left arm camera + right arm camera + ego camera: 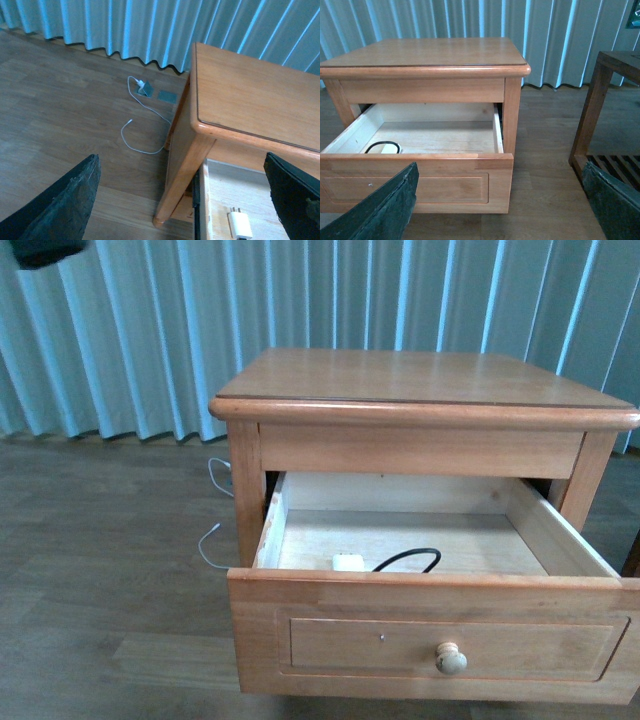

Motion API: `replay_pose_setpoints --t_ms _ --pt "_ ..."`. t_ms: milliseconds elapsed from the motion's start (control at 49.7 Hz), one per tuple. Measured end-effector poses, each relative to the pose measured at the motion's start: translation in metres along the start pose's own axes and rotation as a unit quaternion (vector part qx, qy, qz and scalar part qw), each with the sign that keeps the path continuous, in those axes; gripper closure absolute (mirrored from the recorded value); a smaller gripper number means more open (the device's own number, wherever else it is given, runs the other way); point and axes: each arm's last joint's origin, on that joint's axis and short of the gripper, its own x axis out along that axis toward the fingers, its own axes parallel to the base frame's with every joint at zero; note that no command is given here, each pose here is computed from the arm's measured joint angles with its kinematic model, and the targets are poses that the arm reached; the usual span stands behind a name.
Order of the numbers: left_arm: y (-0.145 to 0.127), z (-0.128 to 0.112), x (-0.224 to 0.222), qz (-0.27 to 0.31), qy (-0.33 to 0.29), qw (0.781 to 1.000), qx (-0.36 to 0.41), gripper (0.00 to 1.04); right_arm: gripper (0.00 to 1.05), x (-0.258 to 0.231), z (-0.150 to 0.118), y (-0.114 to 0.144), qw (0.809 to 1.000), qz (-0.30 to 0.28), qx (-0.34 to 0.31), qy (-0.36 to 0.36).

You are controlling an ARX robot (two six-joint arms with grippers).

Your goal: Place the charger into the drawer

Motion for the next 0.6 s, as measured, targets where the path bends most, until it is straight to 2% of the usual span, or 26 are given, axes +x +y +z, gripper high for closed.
replay_pose_setpoints --t_ms 222,322,604 --pt "0.042 -0.006 -0.065 0.036 -0.016 0.999 -0.004 0.06 0.08 0.0 0.0 0.0 1.0 0.0 0.0 0.0" --pt "0.059 -0.015 -0.095 0.065 -0.022 0.998 -0.007 0.06 0.08 0.0 0.0 0.0 1.0 0.0 0.0 0.0" --pt "0.081 -0.05 -0.14 0.09 -0.042 0.995 -0.017 0.06 0.08 0.0 0.0 0.0 1.0 0.0 0.0 0.0"
